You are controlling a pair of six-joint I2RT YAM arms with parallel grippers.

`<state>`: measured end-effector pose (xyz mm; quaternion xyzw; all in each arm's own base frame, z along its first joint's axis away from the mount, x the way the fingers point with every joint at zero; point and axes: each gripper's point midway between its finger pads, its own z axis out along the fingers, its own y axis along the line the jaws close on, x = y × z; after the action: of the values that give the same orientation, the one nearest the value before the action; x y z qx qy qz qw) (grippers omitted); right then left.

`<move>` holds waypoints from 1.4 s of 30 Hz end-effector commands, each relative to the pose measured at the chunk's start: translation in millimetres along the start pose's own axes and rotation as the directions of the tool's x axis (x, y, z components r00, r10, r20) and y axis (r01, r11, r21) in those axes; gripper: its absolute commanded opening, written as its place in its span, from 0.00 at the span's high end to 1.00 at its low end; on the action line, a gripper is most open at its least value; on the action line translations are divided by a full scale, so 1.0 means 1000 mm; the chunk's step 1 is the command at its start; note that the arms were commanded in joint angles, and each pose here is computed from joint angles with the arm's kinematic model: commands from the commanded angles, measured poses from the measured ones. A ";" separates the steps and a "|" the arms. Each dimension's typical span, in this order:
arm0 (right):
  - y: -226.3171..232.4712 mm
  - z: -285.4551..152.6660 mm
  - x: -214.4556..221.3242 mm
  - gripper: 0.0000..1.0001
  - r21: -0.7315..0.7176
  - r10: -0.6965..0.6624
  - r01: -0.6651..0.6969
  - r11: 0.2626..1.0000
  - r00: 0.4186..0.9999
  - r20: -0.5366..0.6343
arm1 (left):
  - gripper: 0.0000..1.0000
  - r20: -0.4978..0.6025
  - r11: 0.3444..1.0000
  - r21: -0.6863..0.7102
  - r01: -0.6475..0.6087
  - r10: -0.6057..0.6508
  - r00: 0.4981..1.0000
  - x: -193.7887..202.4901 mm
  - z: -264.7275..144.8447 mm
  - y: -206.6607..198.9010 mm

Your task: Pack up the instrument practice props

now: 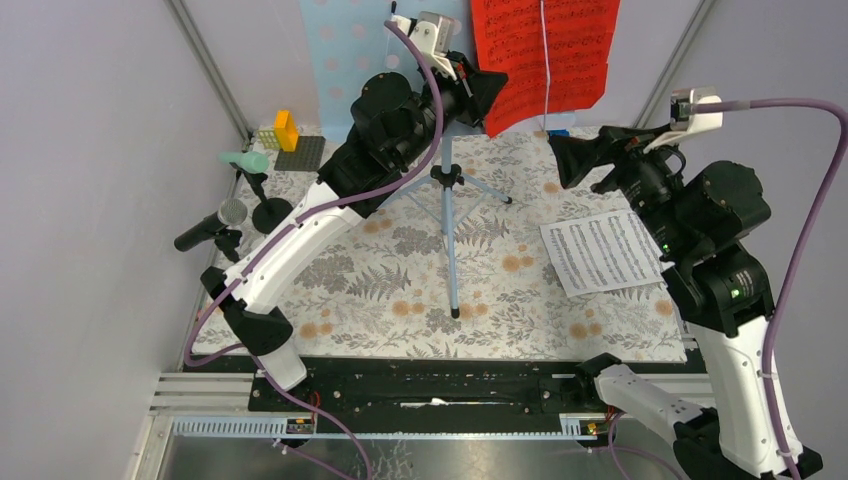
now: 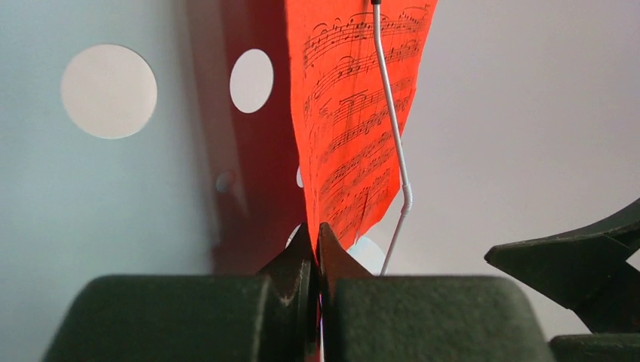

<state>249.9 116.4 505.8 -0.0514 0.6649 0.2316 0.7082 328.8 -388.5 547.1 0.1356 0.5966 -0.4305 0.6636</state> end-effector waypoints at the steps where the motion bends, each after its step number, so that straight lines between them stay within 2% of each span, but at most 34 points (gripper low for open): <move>1: 0.007 0.014 -0.031 0.00 -0.007 0.004 -0.003 1.000 0.998 0.061 | 1.00 0.124 1.000 0.010 -0.004 0.003 0.992 -0.046 -0.013 -0.008; 9: 0.006 0.053 -0.035 0.02 0.021 -0.010 0.010 1.000 1.000 0.010 | 1.00 0.113 1.000 0.013 -0.012 0.010 0.994 -0.043 -0.013 -0.008; 17: 0.006 0.096 -0.030 0.13 0.012 -0.042 0.042 0.999 0.999 0.001 | 1.00 0.114 1.000 -0.005 -0.017 0.017 0.993 -0.044 -0.015 -0.005; 32: 0.014 0.111 -0.046 0.47 -0.026 -0.054 0.056 0.998 0.995 0.083 | 1.00 0.111 1.000 -0.012 -0.018 0.019 0.994 -0.038 -0.012 -0.001; 36: 0.017 0.114 -0.052 0.64 -0.038 -0.049 0.053 0.998 0.994 0.099 | 1.00 0.112 1.000 -0.013 -0.021 0.022 0.993 -0.039 -0.013 -0.002; 42: 0.027 0.111 -0.056 0.84 -0.090 -0.055 0.066 0.994 0.991 0.123 | 1.00 0.119 0.999 -0.021 -0.031 0.033 0.992 -0.043 -0.018 -0.001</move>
<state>353.0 164.2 545.0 -0.0768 0.6538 0.2238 0.7187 332.4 -384.2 546.9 0.1305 0.5938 -0.4188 0.6745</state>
